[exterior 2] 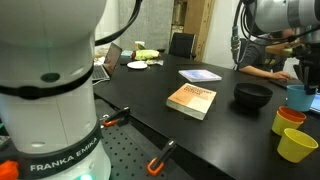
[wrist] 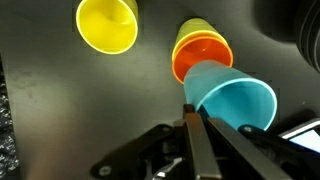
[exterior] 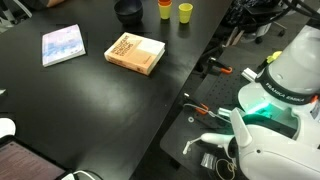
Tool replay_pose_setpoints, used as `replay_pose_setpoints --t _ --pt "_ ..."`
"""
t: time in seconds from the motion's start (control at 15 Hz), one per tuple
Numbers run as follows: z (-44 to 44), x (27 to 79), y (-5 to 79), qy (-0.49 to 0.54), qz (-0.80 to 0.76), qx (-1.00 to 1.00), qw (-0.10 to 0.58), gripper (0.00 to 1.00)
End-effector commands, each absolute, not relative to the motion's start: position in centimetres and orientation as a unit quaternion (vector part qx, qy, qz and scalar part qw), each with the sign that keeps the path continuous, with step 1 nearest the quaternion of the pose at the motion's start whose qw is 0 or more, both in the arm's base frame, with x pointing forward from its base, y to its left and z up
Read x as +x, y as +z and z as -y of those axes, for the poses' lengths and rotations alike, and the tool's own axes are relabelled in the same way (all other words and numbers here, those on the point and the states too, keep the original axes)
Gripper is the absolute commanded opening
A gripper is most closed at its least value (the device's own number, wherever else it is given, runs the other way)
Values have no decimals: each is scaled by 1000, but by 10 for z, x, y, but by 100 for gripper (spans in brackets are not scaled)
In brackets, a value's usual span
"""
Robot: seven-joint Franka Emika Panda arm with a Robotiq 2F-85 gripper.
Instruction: Unstack the cups.
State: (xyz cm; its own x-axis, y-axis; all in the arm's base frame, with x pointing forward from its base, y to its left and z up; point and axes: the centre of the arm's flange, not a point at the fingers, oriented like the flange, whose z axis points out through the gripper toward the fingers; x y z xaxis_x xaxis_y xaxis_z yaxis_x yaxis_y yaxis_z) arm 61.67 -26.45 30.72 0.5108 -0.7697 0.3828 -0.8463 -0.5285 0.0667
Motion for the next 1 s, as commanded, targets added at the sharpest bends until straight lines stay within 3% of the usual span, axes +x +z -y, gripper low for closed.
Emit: replay_pose_setpoints --t 0.0,0.93 --pt "231 607 338 185 444 870 107 1" --pt "139 589 228 91 368 922 84 1"
